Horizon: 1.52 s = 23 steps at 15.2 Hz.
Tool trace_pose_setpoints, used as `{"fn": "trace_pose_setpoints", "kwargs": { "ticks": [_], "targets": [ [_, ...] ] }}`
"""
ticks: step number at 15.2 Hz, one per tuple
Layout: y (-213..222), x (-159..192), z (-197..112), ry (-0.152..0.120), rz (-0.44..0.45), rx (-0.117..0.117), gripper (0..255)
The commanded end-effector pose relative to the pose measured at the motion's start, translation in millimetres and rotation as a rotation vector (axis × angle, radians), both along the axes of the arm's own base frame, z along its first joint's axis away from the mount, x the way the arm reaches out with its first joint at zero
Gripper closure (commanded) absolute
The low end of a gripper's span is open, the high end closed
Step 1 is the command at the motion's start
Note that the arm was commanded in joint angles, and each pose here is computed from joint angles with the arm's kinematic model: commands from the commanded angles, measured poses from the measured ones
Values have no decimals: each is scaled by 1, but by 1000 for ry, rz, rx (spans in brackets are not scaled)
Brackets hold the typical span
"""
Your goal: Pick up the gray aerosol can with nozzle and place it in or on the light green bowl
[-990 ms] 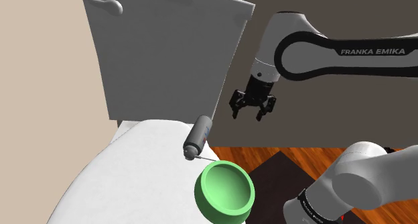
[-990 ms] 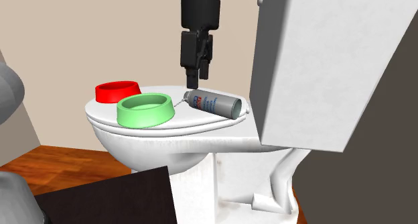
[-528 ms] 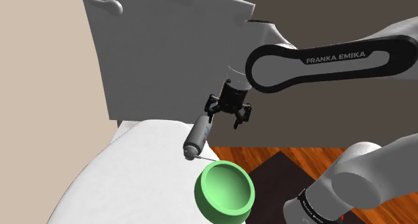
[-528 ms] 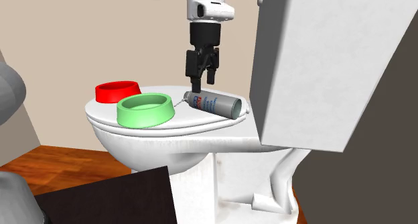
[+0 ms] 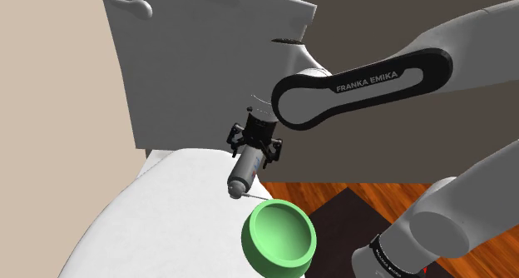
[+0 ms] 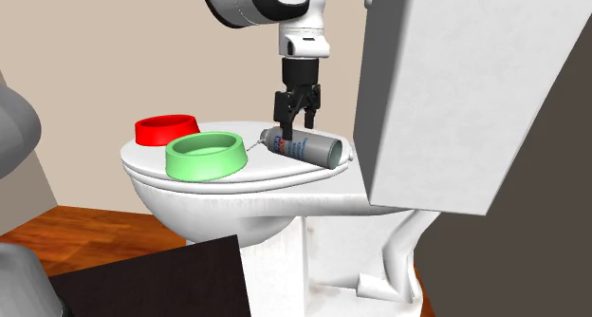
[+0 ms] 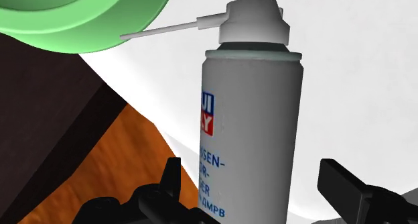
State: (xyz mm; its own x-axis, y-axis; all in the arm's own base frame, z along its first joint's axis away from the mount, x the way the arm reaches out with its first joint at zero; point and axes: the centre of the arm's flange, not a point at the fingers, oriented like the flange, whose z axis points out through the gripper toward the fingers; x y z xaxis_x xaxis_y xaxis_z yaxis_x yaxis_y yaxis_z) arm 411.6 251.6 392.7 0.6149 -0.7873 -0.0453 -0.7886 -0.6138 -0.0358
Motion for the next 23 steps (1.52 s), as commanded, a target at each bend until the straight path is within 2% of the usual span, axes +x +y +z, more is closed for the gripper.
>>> {"fn": "trace_pose_setpoints", "kwargs": {
  "ticks": [1, 5, 12, 13, 23],
  "targets": [
    [2, 2, -10, -1, -4, 1, 0],
    [3, 2, -29, -1, -4, 1, 0],
    [3, 2, -29, -1, -4, 1, 0],
    [3, 2, -29, -1, -4, 1, 255],
    [3, 1, -23, -1, -4, 1, 255]
  ]
}}
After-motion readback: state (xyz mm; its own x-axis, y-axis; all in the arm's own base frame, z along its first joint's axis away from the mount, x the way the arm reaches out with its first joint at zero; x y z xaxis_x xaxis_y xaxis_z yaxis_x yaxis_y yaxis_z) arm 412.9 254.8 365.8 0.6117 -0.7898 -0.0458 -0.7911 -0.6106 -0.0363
